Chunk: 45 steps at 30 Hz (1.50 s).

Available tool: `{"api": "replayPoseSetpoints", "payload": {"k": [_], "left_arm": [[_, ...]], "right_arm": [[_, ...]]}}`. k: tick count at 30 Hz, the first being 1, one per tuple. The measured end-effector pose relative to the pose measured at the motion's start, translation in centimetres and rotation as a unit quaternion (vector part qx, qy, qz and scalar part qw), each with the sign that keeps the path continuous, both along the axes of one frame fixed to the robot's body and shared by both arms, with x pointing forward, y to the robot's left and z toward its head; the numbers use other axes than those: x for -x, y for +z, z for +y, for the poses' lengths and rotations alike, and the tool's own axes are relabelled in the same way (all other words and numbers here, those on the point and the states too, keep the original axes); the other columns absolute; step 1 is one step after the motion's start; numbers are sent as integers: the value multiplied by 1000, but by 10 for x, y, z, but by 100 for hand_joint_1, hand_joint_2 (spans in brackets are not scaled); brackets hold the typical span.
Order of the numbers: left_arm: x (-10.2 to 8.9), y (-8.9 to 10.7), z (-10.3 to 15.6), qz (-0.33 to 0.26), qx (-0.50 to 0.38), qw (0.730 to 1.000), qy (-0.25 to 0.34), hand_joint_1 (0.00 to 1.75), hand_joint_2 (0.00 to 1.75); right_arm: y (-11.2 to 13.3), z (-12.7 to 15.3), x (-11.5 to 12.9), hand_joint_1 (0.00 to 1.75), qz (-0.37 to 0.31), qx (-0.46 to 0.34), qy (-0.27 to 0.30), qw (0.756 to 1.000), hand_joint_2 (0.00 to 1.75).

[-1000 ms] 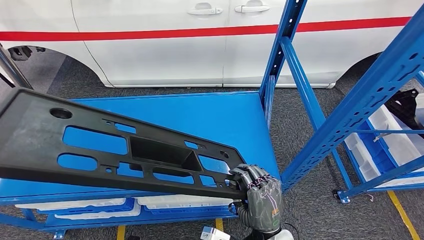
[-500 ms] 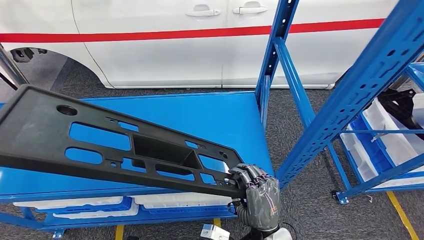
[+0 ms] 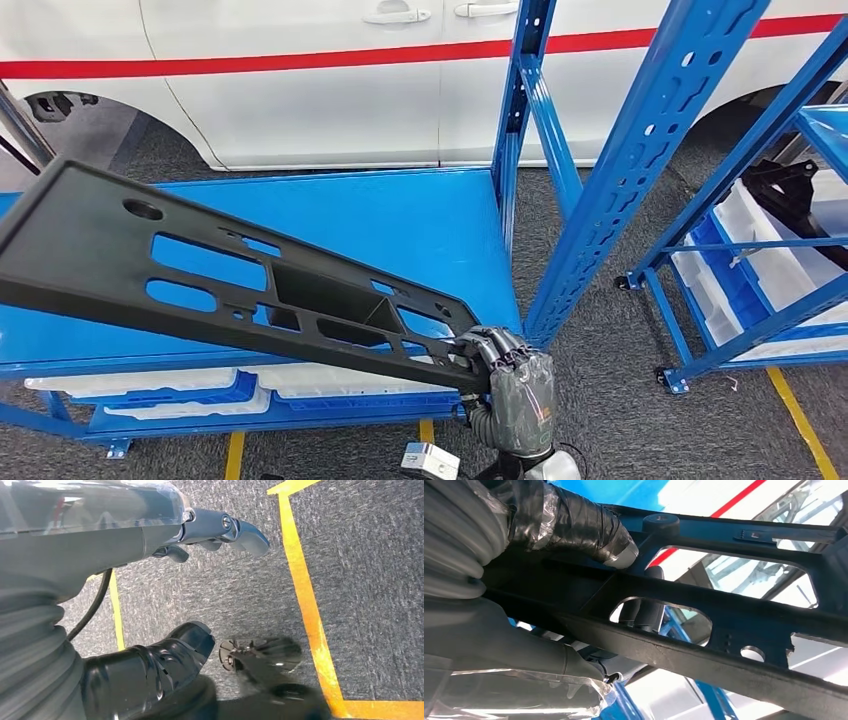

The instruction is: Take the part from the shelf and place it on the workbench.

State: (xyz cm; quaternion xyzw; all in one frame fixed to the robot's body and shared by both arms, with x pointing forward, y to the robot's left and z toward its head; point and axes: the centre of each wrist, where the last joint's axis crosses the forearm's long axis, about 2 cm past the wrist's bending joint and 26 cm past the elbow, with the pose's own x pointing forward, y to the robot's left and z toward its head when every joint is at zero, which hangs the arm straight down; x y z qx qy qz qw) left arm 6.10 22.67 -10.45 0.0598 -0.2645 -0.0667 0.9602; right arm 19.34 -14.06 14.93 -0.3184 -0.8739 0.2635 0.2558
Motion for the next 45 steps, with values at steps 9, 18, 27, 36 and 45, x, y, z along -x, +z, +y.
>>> {"api": "replayPoseSetpoints", "payload": {"k": [9, 18, 27, 36, 45], "left_arm": [[-1, 0, 0, -1, -1, 1000, -4, 0, 175], [-1, 0, -2, -2, 2, 1000, -5, 0, 175], [0, 0, -2, -2, 3, 1000, -5, 0, 175], [-1, 0, -2, -3, 3, 1000, -8, 0, 175], [-2, 1, -3, -3, 4, 1000, -9, 0, 175]], "right_arm": [[0, 2, -3, 175, 4, 0, 0, 1000, 175], [-1, 3, -4, 175, 8, 0, 1, 1000, 175], [-1, 5, -4, 175, 12, -2, 2, 1000, 175], [-1, 5, -5, 175, 14, -3, 0, 1000, 175], [-2, 4, -4, 175, 14, -3, 0, 1000, 175]]}}
